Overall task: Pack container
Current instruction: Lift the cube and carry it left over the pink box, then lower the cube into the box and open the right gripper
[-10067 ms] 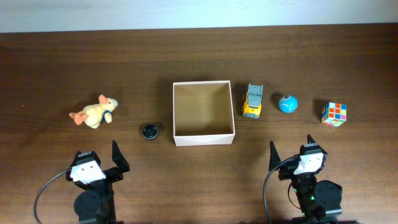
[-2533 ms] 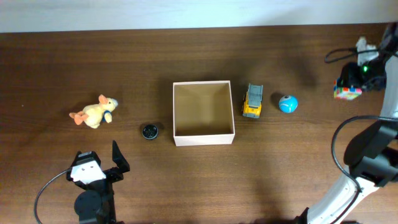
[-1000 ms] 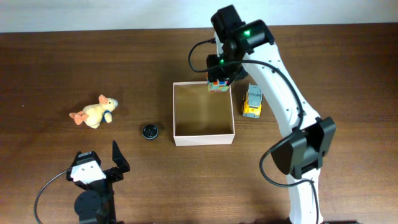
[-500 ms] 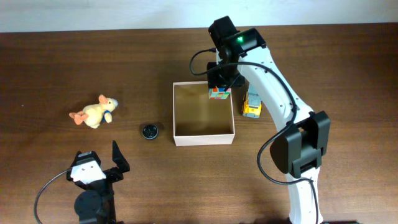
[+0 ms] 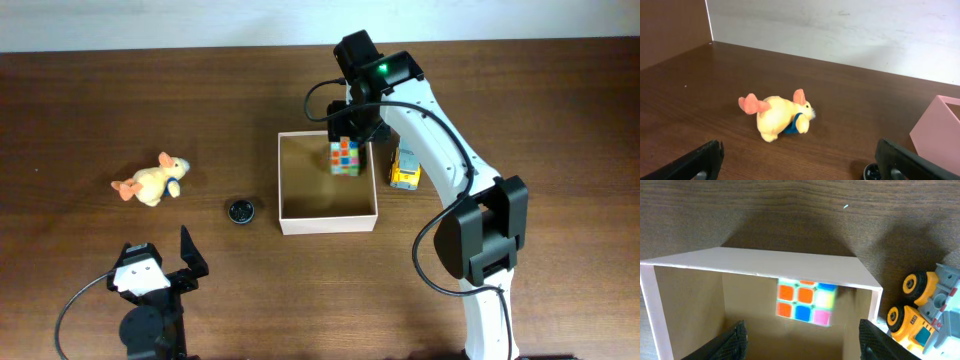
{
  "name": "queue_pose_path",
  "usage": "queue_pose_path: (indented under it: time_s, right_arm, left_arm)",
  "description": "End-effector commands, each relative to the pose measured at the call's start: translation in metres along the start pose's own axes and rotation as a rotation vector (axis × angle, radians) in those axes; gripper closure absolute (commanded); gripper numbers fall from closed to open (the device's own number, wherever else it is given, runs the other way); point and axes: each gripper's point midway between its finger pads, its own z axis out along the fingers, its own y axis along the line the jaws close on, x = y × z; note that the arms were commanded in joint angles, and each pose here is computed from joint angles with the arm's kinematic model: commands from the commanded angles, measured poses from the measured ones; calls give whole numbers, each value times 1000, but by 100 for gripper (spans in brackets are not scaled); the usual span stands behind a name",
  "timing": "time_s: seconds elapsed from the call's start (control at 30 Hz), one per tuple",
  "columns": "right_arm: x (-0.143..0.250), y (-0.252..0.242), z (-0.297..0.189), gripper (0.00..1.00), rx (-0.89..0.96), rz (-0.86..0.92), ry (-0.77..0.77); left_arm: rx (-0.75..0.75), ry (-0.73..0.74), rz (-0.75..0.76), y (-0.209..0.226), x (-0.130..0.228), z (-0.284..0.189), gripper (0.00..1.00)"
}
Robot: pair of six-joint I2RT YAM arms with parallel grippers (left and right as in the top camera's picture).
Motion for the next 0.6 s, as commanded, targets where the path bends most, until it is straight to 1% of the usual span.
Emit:
queue_pose_path:
  time_s: [0.0,0.2,0.33,0.47,0.57]
  right_arm:
    - [-1,1,0,34,8,-5,-9]
    - [1,7,0,34,-22,-29,1]
    - [13,32,1,35,-109,-111,36]
    - [27,56,3,35,-122,-229,47]
    - [37,68,12,35,-91,-294,57]
  left_arm:
    - [11,4,1,-1,3,1,1]
    - [11,4,1,-1,3,1,1]
    - [11,4,1,-1,3,1,1]
    - [11,4,1,-1,3,1,1]
    - [11,4,1,-1,3,1,1]
